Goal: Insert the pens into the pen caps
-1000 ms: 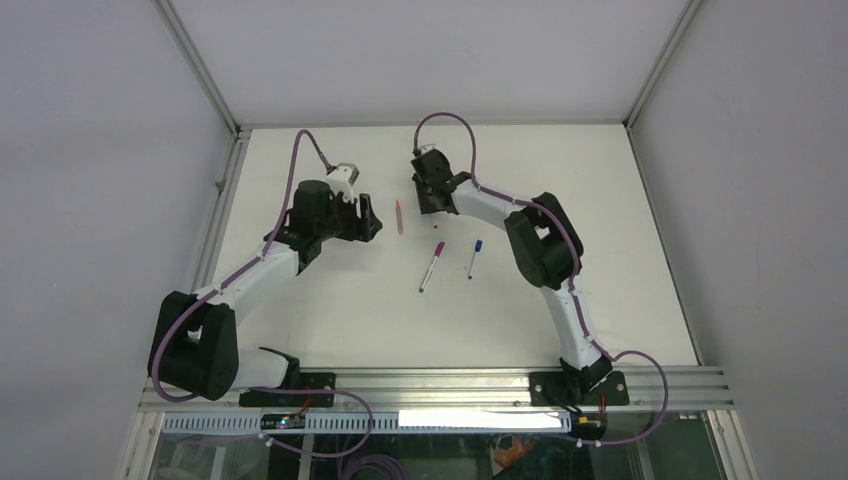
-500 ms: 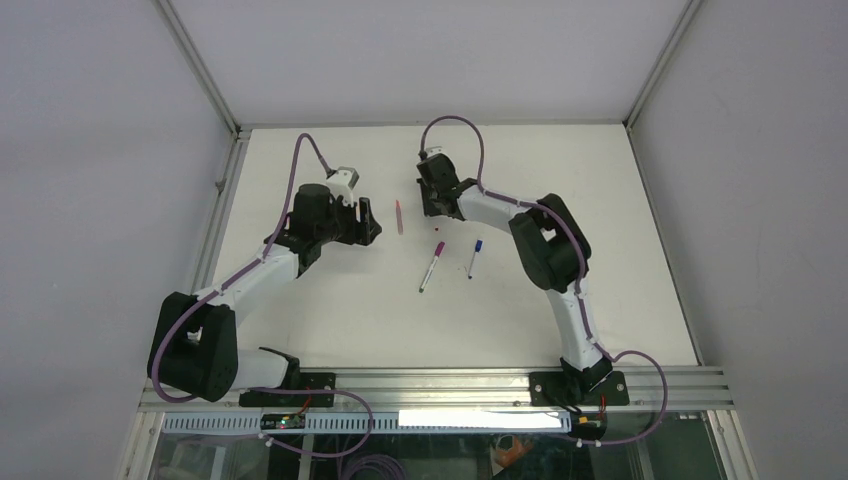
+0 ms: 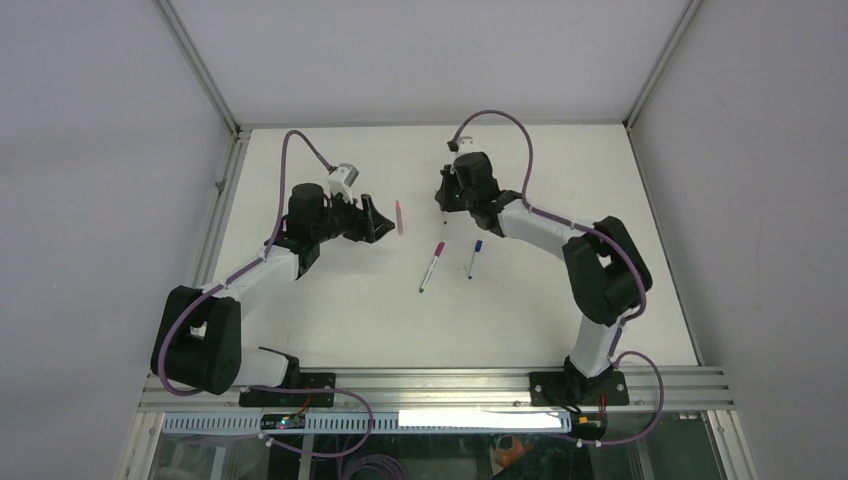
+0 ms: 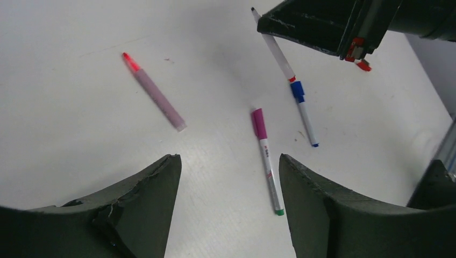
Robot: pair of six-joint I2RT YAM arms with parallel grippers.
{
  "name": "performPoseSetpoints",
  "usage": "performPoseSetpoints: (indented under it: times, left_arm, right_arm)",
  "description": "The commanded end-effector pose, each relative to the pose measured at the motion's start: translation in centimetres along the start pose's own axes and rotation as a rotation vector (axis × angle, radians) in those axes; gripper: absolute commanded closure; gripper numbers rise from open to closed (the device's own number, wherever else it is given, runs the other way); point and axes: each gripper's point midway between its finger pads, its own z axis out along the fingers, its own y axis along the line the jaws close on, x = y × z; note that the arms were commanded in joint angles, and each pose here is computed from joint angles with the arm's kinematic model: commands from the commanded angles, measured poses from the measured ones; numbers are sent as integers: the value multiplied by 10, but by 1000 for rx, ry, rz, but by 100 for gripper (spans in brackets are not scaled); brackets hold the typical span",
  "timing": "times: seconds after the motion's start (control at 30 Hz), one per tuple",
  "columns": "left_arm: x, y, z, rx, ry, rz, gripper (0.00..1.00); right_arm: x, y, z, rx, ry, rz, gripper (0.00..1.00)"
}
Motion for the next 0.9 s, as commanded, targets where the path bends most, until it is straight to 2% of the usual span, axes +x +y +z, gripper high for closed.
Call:
performPoseSetpoints:
  times: [0.0,0.2,0.33,0.47,0.7,0.87]
  left_arm:
    - [-23,-39,4,221,-83,-3,32]
    - [-37,-57,18,305,-121,-26,31]
    - [-40,-73,32,346,-106,-12,32]
    - [-48,-88,41,393,-122,-6,32]
    - [-69,-109,47,512,-167,-74,33]
    - [-68,-116,56,562,-165,-106,34]
  right_arm:
    - [-71,36,-47,-166,-251,53,100]
    - [-85,51,-85,-258,-304,44,100]
    - [-88,58,-98,-295,-318,54,100]
    - [-86,68,-104,-341,-313,61,100]
    - [-85,79,-108,-376,-313,54,100]
    - [-85,83,-108,-385,-310,48,100]
